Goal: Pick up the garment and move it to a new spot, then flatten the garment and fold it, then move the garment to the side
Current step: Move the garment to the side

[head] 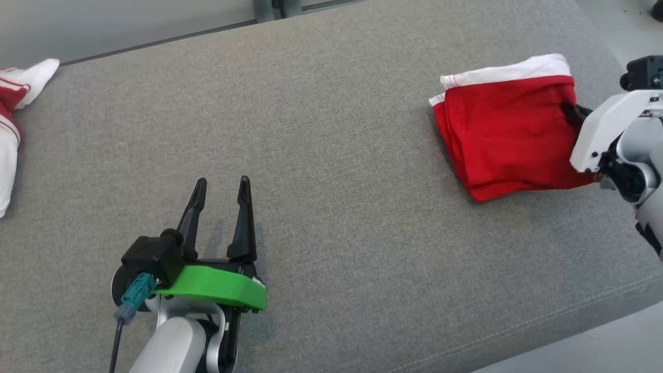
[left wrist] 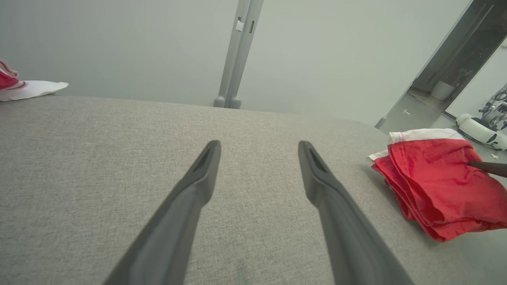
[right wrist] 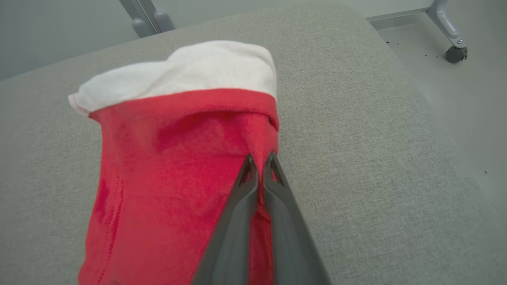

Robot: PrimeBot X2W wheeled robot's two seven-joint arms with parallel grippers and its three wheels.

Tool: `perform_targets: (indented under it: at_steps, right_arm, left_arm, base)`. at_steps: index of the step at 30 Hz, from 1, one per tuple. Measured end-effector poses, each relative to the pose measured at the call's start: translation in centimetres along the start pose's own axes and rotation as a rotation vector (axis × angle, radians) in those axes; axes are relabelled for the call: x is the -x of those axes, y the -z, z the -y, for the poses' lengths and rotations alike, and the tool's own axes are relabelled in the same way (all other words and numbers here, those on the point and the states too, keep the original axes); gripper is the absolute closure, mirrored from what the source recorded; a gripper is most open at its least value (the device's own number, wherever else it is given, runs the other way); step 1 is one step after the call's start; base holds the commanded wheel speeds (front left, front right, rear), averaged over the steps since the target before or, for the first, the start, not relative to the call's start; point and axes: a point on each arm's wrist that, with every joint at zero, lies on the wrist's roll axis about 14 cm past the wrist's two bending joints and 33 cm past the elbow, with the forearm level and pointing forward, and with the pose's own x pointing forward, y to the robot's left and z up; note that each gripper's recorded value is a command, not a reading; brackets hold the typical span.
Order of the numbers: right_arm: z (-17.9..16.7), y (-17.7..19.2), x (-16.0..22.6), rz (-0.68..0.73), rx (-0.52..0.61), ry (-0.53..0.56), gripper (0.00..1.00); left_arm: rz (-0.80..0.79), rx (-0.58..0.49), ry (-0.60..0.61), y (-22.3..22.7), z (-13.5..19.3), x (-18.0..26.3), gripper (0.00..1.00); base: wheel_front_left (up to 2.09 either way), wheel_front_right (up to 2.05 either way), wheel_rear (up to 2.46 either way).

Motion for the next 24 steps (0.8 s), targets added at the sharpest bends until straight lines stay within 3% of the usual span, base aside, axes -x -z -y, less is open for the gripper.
perform_targets:
  at_steps: [5,24]
  right_arm:
    - [1.7,-1.9,-1.3,0.008,0.105,0.059,1.0]
    - [5.9,-3.2,-5.5,0.009,0.208,0.214,1.0]
  left_arm:
    - [0.002,0.003,-0.015,-0.1,-0.8,-0.3,0.0]
    - [-0.01,-0.022,-0.089,-0.2,-4.2,0.0,0.0]
  base:
    - [0.0,0.0,0.0]
    - [0.0,0.0,0.0]
